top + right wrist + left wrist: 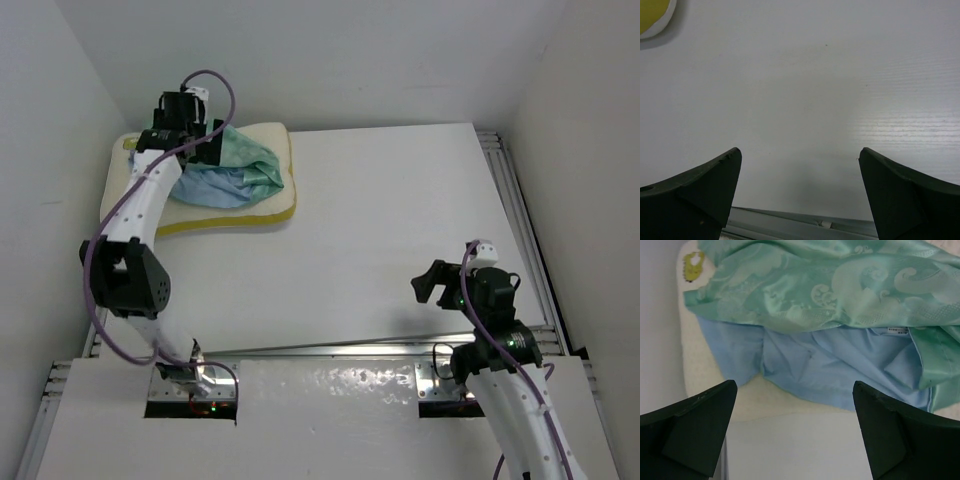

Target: Put the pillow into the pillowcase

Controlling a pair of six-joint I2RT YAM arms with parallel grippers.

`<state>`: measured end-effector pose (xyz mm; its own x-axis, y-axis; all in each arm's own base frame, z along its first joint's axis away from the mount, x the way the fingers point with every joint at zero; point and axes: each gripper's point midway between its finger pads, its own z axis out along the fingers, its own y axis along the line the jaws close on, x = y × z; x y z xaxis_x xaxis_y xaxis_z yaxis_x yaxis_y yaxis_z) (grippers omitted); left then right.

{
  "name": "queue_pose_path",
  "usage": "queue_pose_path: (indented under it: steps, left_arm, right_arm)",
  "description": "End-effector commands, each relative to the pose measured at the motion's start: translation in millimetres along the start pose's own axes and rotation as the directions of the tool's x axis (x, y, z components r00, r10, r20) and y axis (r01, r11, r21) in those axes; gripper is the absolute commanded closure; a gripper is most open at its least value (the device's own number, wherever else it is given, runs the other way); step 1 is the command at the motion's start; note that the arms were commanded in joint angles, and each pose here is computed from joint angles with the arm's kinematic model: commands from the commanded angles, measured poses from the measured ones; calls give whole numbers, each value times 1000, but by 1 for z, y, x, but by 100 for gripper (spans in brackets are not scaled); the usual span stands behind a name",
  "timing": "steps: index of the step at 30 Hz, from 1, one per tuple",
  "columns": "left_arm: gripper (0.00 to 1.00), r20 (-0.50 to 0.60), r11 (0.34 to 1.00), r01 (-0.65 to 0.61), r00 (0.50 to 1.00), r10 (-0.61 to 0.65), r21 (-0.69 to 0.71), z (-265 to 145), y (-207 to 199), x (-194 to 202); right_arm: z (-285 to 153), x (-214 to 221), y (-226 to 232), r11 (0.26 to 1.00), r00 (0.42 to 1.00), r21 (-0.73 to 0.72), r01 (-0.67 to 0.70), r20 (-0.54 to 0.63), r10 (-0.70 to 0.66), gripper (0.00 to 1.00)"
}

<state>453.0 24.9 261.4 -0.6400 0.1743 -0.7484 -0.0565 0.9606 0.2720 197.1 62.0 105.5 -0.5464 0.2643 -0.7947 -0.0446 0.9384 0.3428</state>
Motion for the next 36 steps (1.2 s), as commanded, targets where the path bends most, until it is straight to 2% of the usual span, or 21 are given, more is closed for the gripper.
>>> queue_pose_path:
  steps: [1, 2, 4, 5, 7, 8, 10, 13, 14, 17, 18, 19, 21, 24, 26, 27, 29, 30, 32, 36]
  left_arm:
    - [0, 81, 999, 13, 997, -17, 51, 28, -19, -22]
    - [0, 123, 998, 28, 992, -34, 50, 35, -18, -35]
    - [0, 95, 996, 63, 993, -68, 56, 64, -26, -30]
    - [0, 119, 994, 91, 988, -98, 61, 69, -21, -42]
    - [0, 71, 989, 121, 989, -127, 84, 105, -28, -33]
    - [0, 86, 989, 125, 988, -132, 81, 103, -24, -39]
    - [6, 45, 993, 92, 994, -95, 68, 127, -28, -23]
    - [25, 20, 998, 45, 999, -46, 46, 146, -29, -10]
    - [41, 8, 999, 32, 999, -32, 43, 151, -30, -4]
    - [74, 1, 999, 8, 1000, -8, 38, 154, -30, 3]
    - [93, 4, 999, -1, 1000, 1, 47, 153, -31, 2]
    - [100, 20, 998, -25, 1000, 23, 62, 150, -32, -4]
    - [100, 82, 995, -56, 995, 49, 85, 135, -30, -26]
    - [100, 264, 979, -146, 959, 105, 143, 89, -37, -82]
    - [100, 407, 951, -275, 892, 198, 140, 41, -58, -117]
    - [100, 458, 918, -355, 855, 242, 177, 22, -93, -120]
    - [100, 572, 866, -463, 769, 286, 190, -33, -117, -135]
    - [100, 651, 810, -526, 715, 256, 258, -73, -147, -138]
    - [100, 723, 739, -576, 667, 178, 349, -125, -185, -141]
    - [100, 780, 663, -614, 622, 73, 428, -196, -235, -150]
  right_arm:
    - [3, -3, 11, 998, 1000, -61, 6, 12, -5, 1]
    - [3, -2, 11, 998, 1000, -62, 8, 7, -8, 1]
    - [4, 1, 11, 998, 1000, -62, 10, -6, -11, 1]
    - [5, 1, 10, 998, 1000, -58, 6, -10, -7, 2]
    - [6, 2, 7, 999, 1000, -40, 4, -23, -5, 2]
    - [6, 3, 7, 999, 1000, -35, 3, -29, -4, 2]
    - [5, 4, 4, 1000, 999, -16, 5, -41, -5, 2]
    - [6, 3, -2, 1000, 999, 16, -3, -38, 3, 2]
    - [6, 3, -2, 1000, 999, 21, -3, -37, 4, 3]
    - [5, 1, -7, 999, 1000, 52, -11, -24, 12, 3]
    - [5, 1, -9, 998, 1000, 61, -12, -24, 14, 3]
    - [4, -1, -8, 998, 1000, 61, -20, -20, 21, 3]
    - [3, -5, -10, 997, 1000, 80, -23, -7, 24, 4]
    - [0, -19, -9, 996, 1000, 91, -13, 26, 11, 6]
    - [-2, -34, -10, 993, 999, 114, -2, 50, -3, 7]
    - [-5, -45, -8, 993, 997, 118, 10, 69, -18, 9]
    - [-4, -55, -8, 990, 998, 138, 25, 59, -34, 10]
    - [-8, -73, -1, 991, 995, 131, 27, 90, -39, 11]
    - [-10, -103, 11, 992, 993, 120, 39, 108, -52, 11]
    - [-14, -157, 47, 995, 986, 19, 95, 135, -97, 11]
